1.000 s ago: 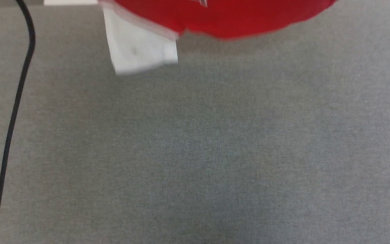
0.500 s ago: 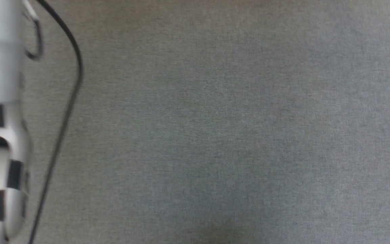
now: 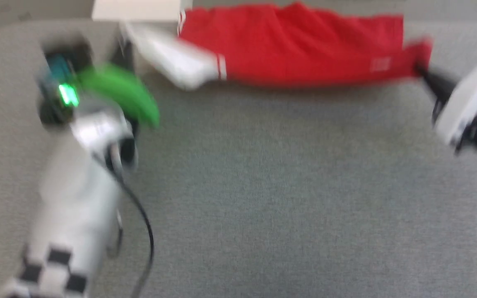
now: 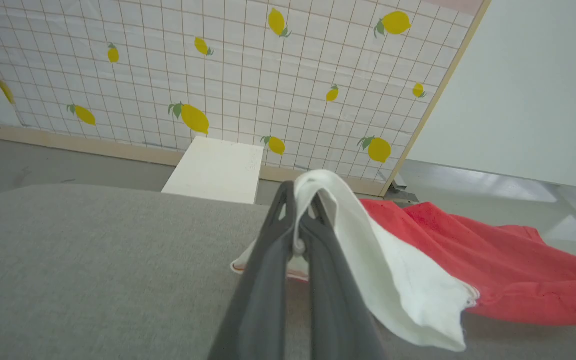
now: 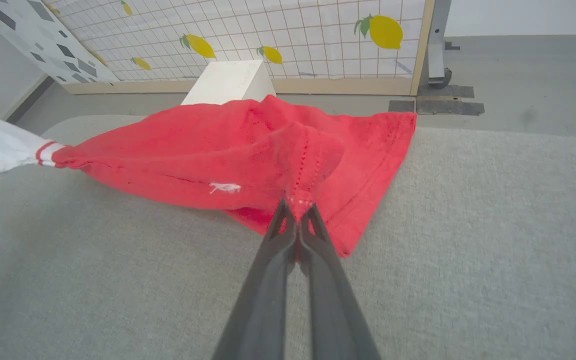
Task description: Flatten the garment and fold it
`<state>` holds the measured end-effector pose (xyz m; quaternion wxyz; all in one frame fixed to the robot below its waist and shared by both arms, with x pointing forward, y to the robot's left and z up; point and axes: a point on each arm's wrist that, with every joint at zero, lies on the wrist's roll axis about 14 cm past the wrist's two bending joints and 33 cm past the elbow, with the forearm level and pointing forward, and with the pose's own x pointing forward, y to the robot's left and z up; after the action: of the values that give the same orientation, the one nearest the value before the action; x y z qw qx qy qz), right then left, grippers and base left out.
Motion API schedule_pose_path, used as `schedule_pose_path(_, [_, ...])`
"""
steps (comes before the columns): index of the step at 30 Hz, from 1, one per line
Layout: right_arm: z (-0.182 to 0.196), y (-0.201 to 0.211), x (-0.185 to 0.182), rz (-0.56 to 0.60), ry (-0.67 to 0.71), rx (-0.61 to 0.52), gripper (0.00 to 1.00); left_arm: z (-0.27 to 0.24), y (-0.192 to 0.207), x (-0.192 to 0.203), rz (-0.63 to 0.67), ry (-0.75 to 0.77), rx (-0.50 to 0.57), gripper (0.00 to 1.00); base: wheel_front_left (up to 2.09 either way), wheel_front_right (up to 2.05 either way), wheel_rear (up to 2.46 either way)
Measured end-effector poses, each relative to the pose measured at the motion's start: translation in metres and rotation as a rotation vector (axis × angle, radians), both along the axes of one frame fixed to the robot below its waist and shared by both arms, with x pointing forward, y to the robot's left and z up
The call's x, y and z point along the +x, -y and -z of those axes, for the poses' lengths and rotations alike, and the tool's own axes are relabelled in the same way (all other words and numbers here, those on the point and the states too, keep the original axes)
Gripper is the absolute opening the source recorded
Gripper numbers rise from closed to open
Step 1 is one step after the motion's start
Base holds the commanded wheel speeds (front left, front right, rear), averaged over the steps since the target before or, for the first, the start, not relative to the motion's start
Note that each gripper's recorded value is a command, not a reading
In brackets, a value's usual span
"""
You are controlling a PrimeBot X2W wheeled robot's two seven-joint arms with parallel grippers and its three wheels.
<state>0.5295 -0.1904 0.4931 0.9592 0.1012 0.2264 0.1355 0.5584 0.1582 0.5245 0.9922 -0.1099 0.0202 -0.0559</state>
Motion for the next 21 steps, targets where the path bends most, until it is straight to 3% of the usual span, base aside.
schedule_pose_path(6, [0.031, 0.010, -0.069, 0.026, -0.078, 0.013, 0.00, 0.055, 0.003, -0.083, 0.052, -0.179, 0.049, 0.00, 0.00, 0.00, 0.00])
schedule_pose_path(13, [0.072, 0.030, -0.145, 0.070, -0.206, -0.025, 0.00, 0.081, 0.000, -0.156, 0.084, -0.295, 0.141, 0.00, 0.00, 0.00, 0.00])
schedule_pose_path(21, [0.099, 0.046, -0.218, 0.073, -0.355, -0.097, 0.00, 0.115, -0.012, -0.234, -0.013, -0.533, -0.003, 0.00, 0.00, 0.00, 0.00])
